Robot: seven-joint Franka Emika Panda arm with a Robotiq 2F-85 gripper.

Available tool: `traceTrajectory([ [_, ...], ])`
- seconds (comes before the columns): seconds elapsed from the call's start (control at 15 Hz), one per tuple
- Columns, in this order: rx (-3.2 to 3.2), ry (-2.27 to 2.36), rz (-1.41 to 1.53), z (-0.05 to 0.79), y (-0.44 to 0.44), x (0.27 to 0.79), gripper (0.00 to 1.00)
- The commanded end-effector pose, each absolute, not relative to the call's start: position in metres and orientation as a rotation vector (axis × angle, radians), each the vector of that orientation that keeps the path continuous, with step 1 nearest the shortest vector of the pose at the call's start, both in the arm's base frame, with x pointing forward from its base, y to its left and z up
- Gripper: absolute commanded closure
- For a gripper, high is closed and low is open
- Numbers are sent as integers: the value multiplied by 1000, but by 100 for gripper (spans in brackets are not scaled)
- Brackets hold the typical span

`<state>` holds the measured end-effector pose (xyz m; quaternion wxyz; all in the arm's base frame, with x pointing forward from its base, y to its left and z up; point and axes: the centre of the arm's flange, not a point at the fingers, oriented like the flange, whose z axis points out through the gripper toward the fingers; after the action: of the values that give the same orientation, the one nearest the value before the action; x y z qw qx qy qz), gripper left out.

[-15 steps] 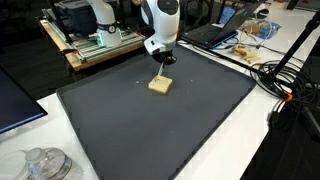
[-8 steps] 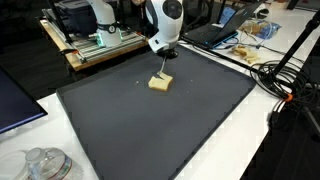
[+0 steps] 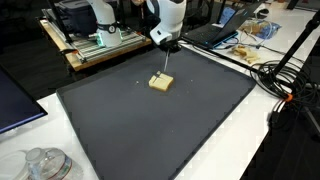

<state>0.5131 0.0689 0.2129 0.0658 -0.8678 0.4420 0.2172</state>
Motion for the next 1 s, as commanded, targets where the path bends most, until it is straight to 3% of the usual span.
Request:
traceTrajectory([
  [0.0,-2631,1311,586,249,68,513,99],
  [0.47,-2738,1380,420,247,74,531,99],
  [0.93,-2812,1476,-1,261,72,544,99],
])
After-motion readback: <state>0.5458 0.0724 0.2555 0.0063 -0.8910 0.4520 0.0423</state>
